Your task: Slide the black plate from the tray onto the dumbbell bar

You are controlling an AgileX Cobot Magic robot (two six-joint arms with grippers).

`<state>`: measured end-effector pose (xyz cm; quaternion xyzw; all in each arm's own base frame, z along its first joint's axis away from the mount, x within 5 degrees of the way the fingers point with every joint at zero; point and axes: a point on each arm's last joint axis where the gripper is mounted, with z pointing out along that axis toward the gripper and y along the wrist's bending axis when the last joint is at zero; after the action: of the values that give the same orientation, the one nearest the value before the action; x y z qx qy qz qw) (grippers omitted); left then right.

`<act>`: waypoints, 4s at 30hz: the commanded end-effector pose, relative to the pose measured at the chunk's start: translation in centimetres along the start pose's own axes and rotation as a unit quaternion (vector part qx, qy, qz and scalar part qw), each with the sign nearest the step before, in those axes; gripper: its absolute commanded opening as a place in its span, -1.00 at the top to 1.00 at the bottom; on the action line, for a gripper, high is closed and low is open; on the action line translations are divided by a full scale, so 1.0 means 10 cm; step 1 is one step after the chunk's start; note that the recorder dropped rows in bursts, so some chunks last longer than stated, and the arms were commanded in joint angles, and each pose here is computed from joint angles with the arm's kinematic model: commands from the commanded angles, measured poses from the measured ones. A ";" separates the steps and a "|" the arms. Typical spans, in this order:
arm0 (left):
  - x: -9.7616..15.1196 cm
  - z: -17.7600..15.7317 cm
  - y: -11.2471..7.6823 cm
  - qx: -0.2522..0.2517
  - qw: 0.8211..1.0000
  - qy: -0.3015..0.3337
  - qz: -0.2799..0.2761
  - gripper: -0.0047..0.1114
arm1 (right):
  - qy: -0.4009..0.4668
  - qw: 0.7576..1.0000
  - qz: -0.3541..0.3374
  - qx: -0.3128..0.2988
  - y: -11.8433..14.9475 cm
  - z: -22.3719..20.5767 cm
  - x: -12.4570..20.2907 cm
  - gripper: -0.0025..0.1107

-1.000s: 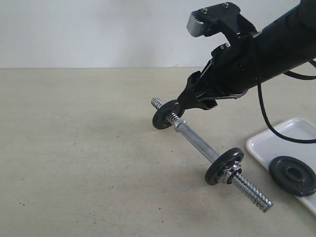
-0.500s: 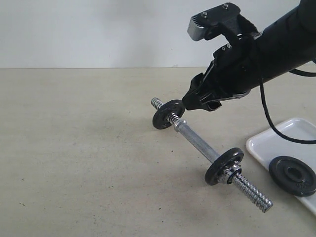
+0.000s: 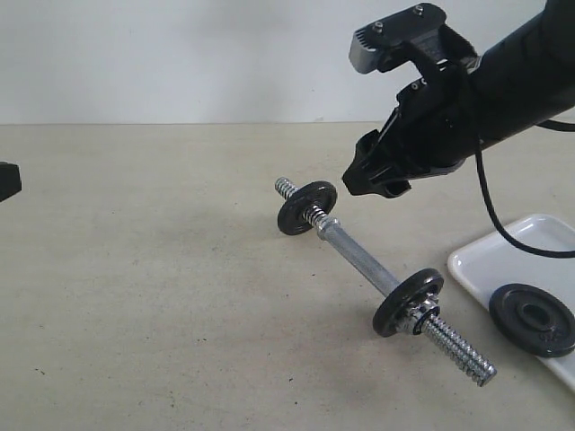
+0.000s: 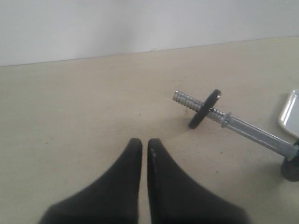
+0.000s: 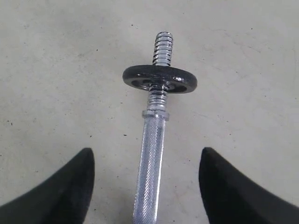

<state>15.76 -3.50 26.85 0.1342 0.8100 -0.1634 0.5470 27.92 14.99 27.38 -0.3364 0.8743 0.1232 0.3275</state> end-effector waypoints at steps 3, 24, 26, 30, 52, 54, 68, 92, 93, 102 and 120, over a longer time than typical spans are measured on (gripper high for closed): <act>0.02 0.00 -0.09 0.046 0.999 0.007 -0.008 0.84 | -0.003 1.000 0.005 0.005 -0.01 -0.01 -0.02 -0.05; -0.10 -0.02 -0.21 0.126 0.984 -0.044 -0.117 0.84 | -0.061 0.997 -0.040 0.015 0.08 -0.52 -0.10 0.96; -0.10 -0.03 -0.25 0.147 0.982 -0.043 -0.114 0.84 | -0.085 0.995 -0.046 0.014 0.15 -0.79 -0.10 0.96; -0.11 -0.02 -0.27 0.167 0.977 -0.045 -0.125 0.84 | -0.125 0.991 -0.042 -0.017 0.34 -1.33 -0.02 0.96; -0.03 0.12 -0.36 0.279 0.959 -0.029 -0.040 0.84 | -0.199 0.977 -0.080 -0.010 0.54 -1.99 0.17 0.96; -0.05 0.12 -0.36 0.277 0.959 -0.042 -0.054 0.84 | -0.199 0.976 -0.081 -0.009 0.54 -1.99 0.17 0.96; -0.71 0.12 -0.16 0.178 0.967 -0.160 -0.089 0.84 | -0.198 0.976 -0.088 -0.009 0.54 -1.99 0.18 0.96; -0.95 0.10 0.81 -0.361 0.928 -0.041 0.079 0.84 | -0.192 0.977 -0.098 -0.011 0.55 -1.98 0.19 0.96; -0.95 0.08 0.83 -0.372 0.924 -0.037 0.075 0.84 | -0.192 0.977 -0.098 -0.011 0.55 -1.98 0.19 0.96; -0.67 -0.05 0.92 -0.444 0.889 0.109 0.016 0.84 | -0.195 0.975 -0.107 -0.007 0.55 -1.99 0.18 0.96; -0.58 0.55 -0.15 0.052 0.991 0.126 0.011 0.84 | -0.153 0.981 -0.102 -0.058 0.63 -1.96 0.26 0.96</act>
<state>21.15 -6.02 30.56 0.1971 0.8708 -0.1611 0.4206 12.94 9.67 40.24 -0.4165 0.7700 0.1790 0.4489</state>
